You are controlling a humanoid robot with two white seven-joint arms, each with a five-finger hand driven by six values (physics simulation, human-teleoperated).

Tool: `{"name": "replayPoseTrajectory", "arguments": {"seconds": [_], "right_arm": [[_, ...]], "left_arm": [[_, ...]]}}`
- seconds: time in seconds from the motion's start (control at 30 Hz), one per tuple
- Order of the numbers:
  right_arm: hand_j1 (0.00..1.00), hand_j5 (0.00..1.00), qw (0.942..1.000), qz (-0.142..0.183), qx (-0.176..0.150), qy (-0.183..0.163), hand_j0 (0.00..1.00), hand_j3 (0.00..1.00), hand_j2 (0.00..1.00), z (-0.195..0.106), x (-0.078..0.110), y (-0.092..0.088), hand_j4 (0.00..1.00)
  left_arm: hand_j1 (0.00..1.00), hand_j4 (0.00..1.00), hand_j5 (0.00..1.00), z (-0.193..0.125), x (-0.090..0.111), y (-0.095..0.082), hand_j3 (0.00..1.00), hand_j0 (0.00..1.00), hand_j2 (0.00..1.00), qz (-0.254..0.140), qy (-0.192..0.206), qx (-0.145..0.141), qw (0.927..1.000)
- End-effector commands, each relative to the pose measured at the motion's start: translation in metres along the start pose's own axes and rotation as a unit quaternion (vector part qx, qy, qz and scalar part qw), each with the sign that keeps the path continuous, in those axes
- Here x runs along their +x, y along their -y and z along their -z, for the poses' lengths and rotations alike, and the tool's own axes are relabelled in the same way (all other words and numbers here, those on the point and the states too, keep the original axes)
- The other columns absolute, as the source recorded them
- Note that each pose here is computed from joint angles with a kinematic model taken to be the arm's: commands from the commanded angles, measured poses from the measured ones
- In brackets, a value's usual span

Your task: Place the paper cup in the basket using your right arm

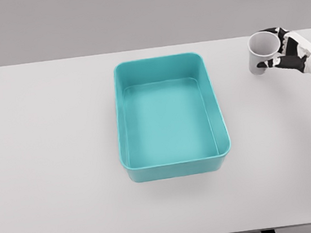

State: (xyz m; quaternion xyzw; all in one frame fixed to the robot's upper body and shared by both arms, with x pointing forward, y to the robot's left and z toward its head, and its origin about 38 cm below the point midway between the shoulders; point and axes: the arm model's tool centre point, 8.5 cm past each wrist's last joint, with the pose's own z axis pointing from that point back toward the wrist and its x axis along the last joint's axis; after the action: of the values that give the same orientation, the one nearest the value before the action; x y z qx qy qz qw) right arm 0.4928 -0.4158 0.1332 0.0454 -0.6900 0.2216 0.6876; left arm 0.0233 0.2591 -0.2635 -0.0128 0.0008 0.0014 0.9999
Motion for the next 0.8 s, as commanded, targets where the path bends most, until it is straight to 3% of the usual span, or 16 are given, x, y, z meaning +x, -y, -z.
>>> {"name": "replayPoseTrajectory", "arguments": {"seconds": [0.0, 0.3, 0.53, 0.77], "right_arm": [[0.57, 0.57, 0.9996, -0.011, 0.006, 0.024, 0.57, 0.57, 0.57, 0.004, 0.016, -0.002, 0.57], [0.57, 0.57, 0.9942, -0.048, 0.037, 0.089, 0.57, 0.57, 0.57, 0.004, 0.053, -0.024, 0.57], [0.57, 0.57, 0.9844, -0.074, 0.067, 0.145, 0.57, 0.57, 0.57, 0.008, 0.093, -0.048, 0.57], [0.57, 0.57, 0.9762, -0.106, 0.086, 0.169, 0.57, 0.57, 0.57, 0.013, 0.114, -0.063, 0.57]], "left_arm": [[1.00, 1.00, 1.00, 0.000, 0.000, 0.000, 1.00, 1.00, 1.00, 0.000, 0.000, 0.000, 1.0000], [1.00, 1.00, 1.00, 0.000, 0.000, 0.000, 1.00, 1.00, 1.00, 0.000, 0.000, 0.000, 1.0000], [1.00, 1.00, 1.00, 0.000, 0.000, 0.000, 1.00, 1.00, 1.00, 0.000, 0.000, 0.000, 1.0000], [1.00, 1.00, 1.00, 0.000, 0.000, 0.000, 1.00, 1.00, 1.00, 0.000, 0.001, 0.000, 1.0000]]}}
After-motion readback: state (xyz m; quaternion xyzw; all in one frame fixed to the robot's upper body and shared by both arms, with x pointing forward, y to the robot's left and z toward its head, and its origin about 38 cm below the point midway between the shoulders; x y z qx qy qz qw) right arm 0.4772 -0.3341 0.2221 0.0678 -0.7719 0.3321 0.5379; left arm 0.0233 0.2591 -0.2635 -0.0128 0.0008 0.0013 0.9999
